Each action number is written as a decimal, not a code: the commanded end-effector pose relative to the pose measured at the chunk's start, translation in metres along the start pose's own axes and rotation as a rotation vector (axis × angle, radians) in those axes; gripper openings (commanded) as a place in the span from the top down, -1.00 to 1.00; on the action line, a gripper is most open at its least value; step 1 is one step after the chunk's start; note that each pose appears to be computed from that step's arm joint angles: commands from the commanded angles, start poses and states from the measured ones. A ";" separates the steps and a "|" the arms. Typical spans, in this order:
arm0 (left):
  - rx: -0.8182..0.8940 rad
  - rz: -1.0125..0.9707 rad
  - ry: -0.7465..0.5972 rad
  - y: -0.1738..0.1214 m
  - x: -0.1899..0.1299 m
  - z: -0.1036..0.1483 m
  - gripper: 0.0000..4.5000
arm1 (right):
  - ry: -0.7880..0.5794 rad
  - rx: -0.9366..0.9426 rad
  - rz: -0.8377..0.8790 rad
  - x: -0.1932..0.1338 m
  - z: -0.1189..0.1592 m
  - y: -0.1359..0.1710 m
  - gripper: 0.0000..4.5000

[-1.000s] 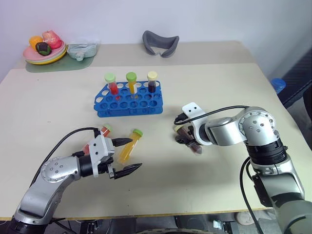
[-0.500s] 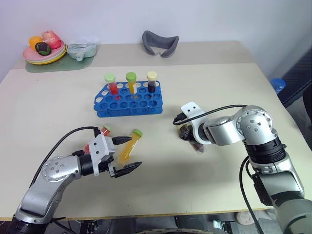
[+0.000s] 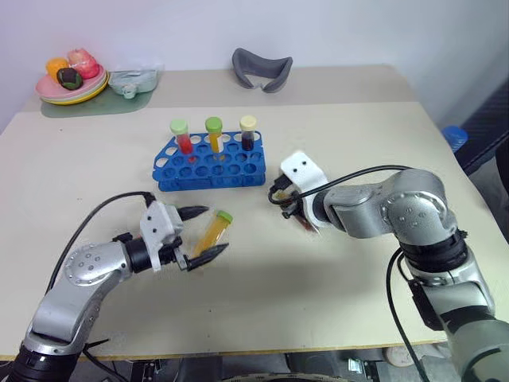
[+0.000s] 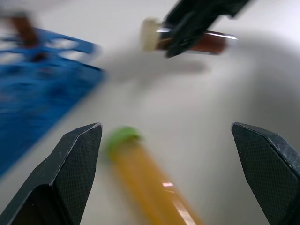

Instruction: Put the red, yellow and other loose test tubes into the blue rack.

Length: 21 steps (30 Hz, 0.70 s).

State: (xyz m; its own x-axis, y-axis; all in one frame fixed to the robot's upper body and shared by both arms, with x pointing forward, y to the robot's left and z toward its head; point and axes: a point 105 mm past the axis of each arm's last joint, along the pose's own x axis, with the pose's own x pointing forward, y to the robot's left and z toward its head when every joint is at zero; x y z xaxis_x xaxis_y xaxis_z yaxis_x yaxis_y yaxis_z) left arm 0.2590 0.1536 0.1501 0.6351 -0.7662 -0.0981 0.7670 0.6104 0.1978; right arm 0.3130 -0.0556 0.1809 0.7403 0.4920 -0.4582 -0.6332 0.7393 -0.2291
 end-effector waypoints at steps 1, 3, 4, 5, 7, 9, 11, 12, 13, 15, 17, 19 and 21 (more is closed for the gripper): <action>-0.029 0.177 -0.107 0.030 -0.011 0.015 -1.00 | -0.329 -0.050 0.029 -0.004 0.047 0.003 0.65; -0.036 0.250 -0.144 0.040 -0.014 0.014 -1.00 | -0.426 0.006 0.118 0.001 0.058 0.011 0.65; -0.045 0.276 -0.157 0.042 -0.015 0.014 -1.00 | -0.501 0.041 0.144 0.001 0.067 0.013 0.65; -0.052 0.300 -0.162 0.044 -0.016 0.012 -1.00 | -0.567 0.087 0.161 0.004 0.075 0.013 0.65; -0.071 0.328 -0.175 0.045 -0.017 0.008 -1.00 | -0.638 0.128 0.132 0.017 0.082 0.009 0.65; -0.066 0.358 -0.166 0.046 -0.019 0.002 -1.00 | -0.693 0.107 0.113 0.026 0.085 0.010 0.65; -0.062 0.423 -0.184 0.052 -0.023 -0.001 -1.00 | -0.742 0.097 0.076 0.036 0.087 0.009 0.65; -0.066 0.458 -0.209 0.055 -0.025 0.000 -1.00 | -0.768 0.114 0.057 0.041 0.089 0.007 0.65; -0.077 0.485 -0.235 0.058 -0.026 0.002 -1.00 | -0.786 0.133 0.041 0.045 0.090 0.005 0.65; -0.084 0.508 -0.278 0.060 -0.027 0.007 -1.00 | -0.815 0.148 0.012 0.050 0.091 0.002 0.65; -0.085 0.494 -0.305 0.056 -0.025 0.011 -1.00 | -0.833 0.155 -0.011 0.054 0.089 -0.001 0.65; -0.080 0.470 -0.318 0.052 -0.023 0.013 -1.00 | -0.854 0.149 -0.032 0.057 0.086 -0.003 0.65; -0.059 0.447 -0.316 0.048 -0.020 0.014 -1.00 | -0.865 0.160 -0.054 0.059 0.081 -0.008 0.65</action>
State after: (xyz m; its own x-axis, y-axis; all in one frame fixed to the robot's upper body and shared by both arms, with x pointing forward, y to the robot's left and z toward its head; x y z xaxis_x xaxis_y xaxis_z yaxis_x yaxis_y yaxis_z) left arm 0.2874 0.1999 0.1608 0.8751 -0.4263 0.2292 0.4264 0.9031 0.0515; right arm 0.3819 0.0087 0.2126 0.7370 0.6028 0.3057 -0.6136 0.7864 -0.0715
